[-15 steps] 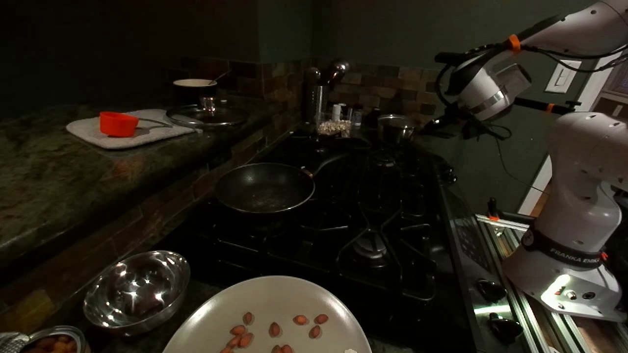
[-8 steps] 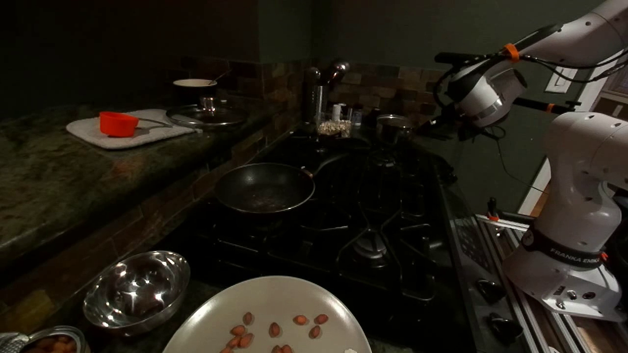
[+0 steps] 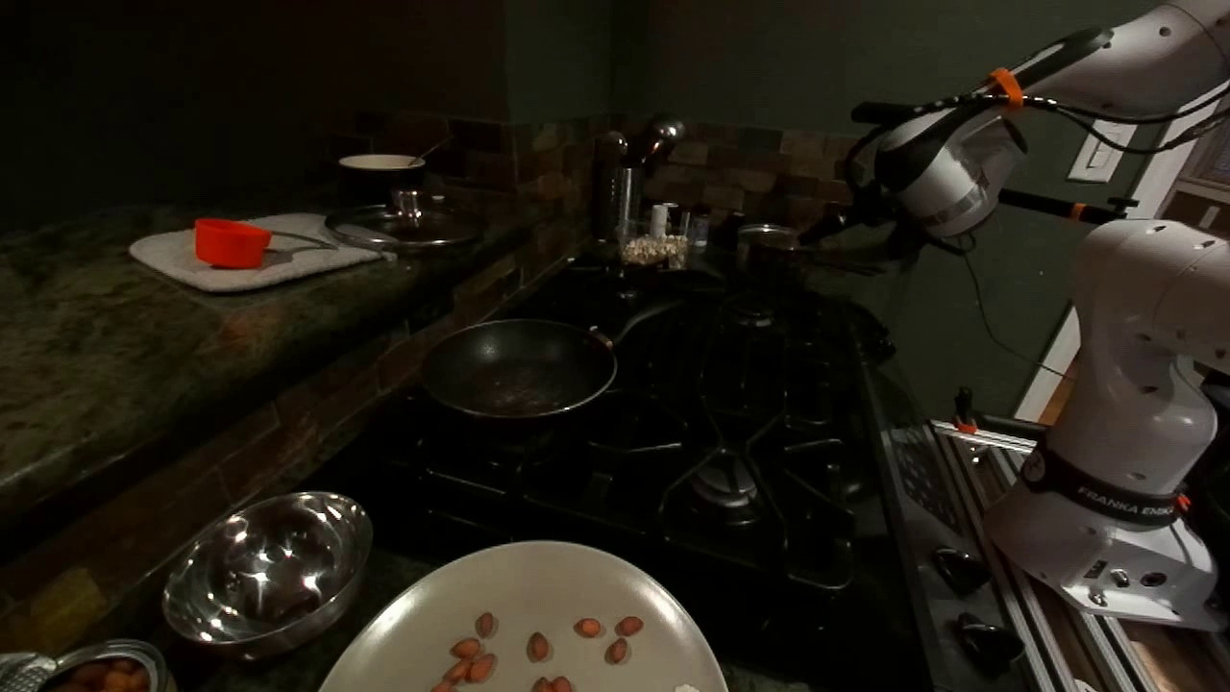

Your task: Move the pot to the right

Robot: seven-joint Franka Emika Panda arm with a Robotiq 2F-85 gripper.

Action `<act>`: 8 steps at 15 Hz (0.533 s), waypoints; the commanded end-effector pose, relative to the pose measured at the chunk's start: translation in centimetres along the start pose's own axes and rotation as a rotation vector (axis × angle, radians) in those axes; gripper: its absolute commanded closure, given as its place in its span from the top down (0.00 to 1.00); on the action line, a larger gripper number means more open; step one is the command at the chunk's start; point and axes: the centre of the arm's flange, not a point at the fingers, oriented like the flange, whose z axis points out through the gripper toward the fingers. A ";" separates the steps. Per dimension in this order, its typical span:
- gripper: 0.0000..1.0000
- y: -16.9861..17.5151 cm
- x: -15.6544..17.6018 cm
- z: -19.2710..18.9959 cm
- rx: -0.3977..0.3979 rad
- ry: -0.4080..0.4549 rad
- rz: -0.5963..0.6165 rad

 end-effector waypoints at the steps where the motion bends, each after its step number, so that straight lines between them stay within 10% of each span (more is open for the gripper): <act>1: 1.00 -3.4 0.4 -5.9 0.054 -0.045 -0.082; 8: 1.00 -10.3 3.2 -8.3 0.438 -0.255 -0.221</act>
